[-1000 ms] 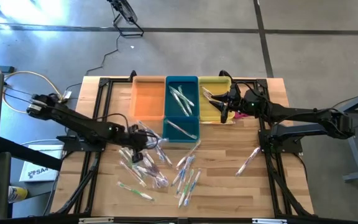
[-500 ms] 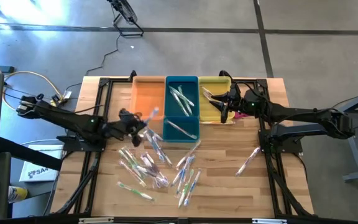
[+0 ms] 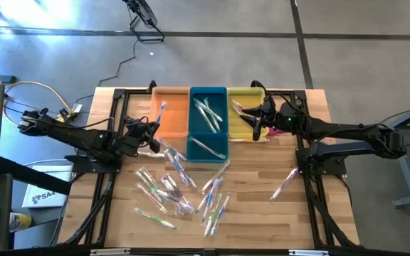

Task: Pick & Place Toothbrushes
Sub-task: Put the blue toothbrush into the orange bin

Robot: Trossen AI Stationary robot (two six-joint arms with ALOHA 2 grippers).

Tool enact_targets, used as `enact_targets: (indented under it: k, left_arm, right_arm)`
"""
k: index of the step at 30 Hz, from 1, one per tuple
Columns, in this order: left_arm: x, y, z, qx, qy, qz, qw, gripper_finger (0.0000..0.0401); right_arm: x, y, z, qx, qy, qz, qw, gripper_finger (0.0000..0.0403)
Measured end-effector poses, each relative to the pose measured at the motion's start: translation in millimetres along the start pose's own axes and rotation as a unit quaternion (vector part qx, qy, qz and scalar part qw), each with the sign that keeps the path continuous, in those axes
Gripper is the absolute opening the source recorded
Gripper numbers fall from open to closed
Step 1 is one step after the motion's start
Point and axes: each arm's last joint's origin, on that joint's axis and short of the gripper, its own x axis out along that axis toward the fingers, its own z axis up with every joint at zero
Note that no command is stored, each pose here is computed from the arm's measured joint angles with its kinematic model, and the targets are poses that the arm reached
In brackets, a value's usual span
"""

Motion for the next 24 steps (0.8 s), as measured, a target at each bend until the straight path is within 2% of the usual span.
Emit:
enact_targets:
  k: [6,24]
  left_arm:
    - [-0.1,-1.0,-0.6,0.0,0.01,-0.017,1.0,0.0049]
    - [5.5,0.5,5.1,-0.033,0.0,-0.013,0.999,0.0049]
  right_arm:
    - [0.0,0.0,0.0,0.001,0.0,-0.001,1.0,0.0111]
    - [0.0,-0.1,0.0,-0.002,0.0,-0.002,1.0,0.0111]
